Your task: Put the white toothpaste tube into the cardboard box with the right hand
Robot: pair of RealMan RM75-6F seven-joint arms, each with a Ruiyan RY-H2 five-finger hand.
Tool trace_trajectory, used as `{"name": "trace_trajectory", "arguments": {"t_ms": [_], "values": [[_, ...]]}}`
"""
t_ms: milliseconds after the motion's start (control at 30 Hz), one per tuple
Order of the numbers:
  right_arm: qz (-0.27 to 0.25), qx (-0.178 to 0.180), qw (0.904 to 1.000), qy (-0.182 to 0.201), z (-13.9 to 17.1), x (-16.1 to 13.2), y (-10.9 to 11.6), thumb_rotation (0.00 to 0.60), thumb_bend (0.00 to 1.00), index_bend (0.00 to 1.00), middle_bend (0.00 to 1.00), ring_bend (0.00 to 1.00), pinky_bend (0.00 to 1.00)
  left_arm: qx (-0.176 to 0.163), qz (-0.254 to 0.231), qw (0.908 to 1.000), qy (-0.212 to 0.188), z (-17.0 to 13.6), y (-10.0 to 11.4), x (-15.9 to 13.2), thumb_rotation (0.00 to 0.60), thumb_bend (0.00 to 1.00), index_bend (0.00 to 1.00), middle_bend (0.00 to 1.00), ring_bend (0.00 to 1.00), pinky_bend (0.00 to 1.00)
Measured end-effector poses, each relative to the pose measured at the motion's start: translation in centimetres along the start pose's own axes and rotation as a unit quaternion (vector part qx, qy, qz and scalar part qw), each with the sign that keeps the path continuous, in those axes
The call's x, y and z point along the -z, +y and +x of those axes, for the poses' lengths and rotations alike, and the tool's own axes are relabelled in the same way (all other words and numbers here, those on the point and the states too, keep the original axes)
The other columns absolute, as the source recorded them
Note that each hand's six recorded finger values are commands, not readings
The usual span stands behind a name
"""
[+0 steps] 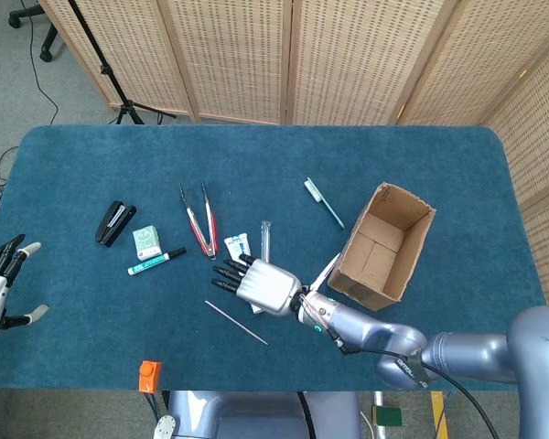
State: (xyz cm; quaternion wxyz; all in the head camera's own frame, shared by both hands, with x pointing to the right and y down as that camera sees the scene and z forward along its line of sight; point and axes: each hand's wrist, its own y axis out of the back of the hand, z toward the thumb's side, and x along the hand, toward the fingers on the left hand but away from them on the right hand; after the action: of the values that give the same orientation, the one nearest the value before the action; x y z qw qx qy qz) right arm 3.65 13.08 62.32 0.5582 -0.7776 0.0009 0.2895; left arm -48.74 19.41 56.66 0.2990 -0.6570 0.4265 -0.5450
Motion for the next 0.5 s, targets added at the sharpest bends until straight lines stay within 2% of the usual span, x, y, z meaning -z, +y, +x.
{"name": "trace_trajectory", "arguments": {"t_ms": [100,200,267,333,500], "values": [[0.072,0.024,0.9971,0.009,-0.6,0.6,-0.1,0.600,0.00,0.00,0.00,0.00,0.10,0.001,0.000,1.0000,0.000,0.0,-0.1,0.0,0.600,0.17,0.15,0.00,0.00,0.12],[0.146,0.045,0.9879,0.026,-1.1,0.5,-0.2,0.600,0.00,0.00,0.00,0.00,0.10,0.006,0.000,1.0000,-0.001,0.1,-0.2,0.0,0.600,0.17,0.15,0.00,0.00,0.12],[0.197,0.057,0.9780,0.040,-1.5,0.3,-0.4,0.600,0.00,0.00,0.00,0.00,0.10,0.006,-0.001,1.0000,-0.001,0.1,-0.2,0.0,0.600,0.17,0.15,0.00,0.00,0.12],[0.235,0.067,0.9682,0.056,-1.9,-0.3,-0.8,0.600,0.00,0.00,0.00,0.00,0.09,0.005,-0.001,1.0000,-0.001,0.1,-0.2,0.0,0.600,0.17,0.15,0.00,0.00,0.12],[0.288,0.073,0.9515,0.082,-2.5,-1.6,-1.7,0.600,0.00,0.00,0.00,0.00,0.09,0.007,-0.001,1.0000,-0.001,0.1,-0.3,0.0,0.600,0.17,0.15,0.00,0.00,0.12]]}}
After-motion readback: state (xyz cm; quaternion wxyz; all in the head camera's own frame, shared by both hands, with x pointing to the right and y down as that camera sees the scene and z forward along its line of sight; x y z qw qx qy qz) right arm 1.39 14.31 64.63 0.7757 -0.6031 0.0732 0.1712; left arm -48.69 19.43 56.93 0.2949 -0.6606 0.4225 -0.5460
